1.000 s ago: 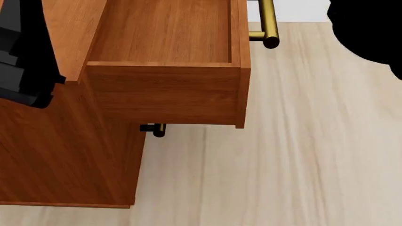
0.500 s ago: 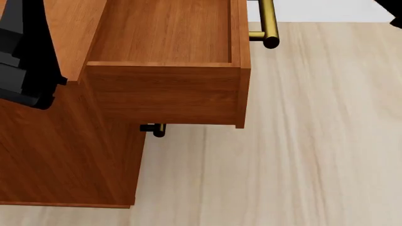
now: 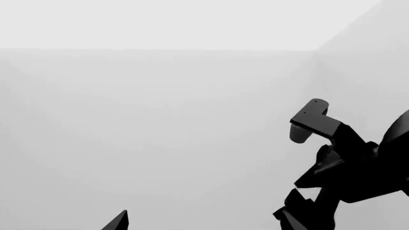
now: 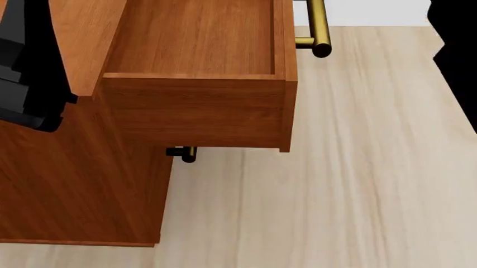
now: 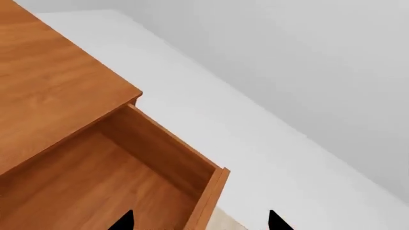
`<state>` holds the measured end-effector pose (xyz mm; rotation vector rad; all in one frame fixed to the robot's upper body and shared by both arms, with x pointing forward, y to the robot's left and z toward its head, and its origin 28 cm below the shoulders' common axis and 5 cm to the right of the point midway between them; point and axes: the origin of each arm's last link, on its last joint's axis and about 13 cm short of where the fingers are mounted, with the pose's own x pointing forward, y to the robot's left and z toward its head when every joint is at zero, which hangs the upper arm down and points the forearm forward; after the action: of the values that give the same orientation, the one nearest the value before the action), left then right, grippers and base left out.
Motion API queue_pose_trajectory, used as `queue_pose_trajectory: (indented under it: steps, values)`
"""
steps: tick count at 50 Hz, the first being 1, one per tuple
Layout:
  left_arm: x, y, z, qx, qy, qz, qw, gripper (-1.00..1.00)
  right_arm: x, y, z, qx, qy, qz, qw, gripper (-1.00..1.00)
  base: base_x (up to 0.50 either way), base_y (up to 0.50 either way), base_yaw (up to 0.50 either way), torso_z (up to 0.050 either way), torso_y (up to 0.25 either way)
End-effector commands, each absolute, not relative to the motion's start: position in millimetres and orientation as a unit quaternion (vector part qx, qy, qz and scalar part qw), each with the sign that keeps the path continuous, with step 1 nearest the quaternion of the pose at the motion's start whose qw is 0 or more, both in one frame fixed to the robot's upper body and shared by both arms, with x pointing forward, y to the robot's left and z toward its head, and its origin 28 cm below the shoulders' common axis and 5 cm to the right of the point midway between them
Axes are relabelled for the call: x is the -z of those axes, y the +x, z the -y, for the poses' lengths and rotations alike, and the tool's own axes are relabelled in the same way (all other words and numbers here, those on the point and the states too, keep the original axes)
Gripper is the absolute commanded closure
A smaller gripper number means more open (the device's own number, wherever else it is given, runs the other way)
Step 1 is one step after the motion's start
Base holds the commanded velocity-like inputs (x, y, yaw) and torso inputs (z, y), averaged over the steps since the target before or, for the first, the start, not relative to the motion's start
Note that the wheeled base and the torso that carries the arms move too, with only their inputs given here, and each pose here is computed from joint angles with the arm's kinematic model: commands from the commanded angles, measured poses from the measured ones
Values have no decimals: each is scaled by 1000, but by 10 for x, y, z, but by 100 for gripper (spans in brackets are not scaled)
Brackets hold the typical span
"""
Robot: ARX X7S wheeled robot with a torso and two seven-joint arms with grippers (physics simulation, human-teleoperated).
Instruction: Close the bottom drawer of the cabinet and open the top drawer.
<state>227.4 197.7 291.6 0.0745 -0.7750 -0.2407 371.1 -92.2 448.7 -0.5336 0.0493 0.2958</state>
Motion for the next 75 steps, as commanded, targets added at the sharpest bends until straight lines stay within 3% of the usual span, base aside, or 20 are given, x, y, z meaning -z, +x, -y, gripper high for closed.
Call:
queue_pose_trajectory:
  steps: [1, 22, 75]
  values:
    - [-2895, 2278, -2000, 114, 32, 377, 919, -100, -4507, 3769, 824, -155, -311, -43, 937, -100, 0, 0, 0, 0, 0]
    - [-2813, 2282, -2072, 103, 23, 377, 920, -100, -4441, 3864, 720, -167, -374, -92, 908, -100, 0, 0, 0, 0, 0]
    - [-2797, 2270, -2101, 97, 21, 377, 921, -100, -4047, 4032, 895, -144, -398, -165, 891, -100, 0, 0, 0, 0, 0]
